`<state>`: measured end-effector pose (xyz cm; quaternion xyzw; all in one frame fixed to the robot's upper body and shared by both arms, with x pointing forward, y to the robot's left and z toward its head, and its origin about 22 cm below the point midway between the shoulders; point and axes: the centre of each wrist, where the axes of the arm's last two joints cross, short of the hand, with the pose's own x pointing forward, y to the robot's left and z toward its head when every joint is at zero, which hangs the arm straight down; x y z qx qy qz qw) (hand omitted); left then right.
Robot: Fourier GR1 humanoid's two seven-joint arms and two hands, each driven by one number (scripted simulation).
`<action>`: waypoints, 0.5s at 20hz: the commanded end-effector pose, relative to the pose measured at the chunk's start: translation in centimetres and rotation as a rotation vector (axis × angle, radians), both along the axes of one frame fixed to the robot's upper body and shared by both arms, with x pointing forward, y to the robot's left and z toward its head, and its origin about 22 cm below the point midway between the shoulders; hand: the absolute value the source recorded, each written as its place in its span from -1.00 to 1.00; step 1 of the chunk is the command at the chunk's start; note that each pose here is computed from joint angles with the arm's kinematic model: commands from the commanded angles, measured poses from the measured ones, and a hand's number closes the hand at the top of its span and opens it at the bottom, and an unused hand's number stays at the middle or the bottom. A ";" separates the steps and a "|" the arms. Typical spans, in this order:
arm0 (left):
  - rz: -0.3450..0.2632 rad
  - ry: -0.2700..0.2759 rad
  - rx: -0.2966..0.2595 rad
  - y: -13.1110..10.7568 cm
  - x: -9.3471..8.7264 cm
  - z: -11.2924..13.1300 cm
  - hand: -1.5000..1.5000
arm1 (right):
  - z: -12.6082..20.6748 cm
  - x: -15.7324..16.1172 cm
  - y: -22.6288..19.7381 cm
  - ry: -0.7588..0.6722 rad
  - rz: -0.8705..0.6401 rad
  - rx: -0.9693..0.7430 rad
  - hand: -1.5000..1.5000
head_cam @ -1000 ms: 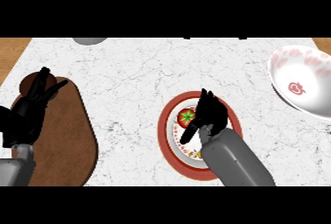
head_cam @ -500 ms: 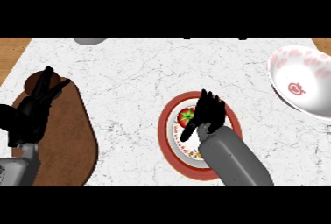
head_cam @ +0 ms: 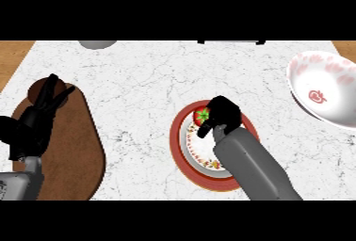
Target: Pick the tomato from the plate and place it in the bowl
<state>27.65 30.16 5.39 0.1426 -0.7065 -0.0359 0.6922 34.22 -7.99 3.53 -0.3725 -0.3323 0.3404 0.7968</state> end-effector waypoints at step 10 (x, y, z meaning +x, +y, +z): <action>0.011 0.000 0.008 0.2 1.3 -0.6 0.00 | 0.6 2.3 1.3 -0.081 -0.164 -0.144 1.00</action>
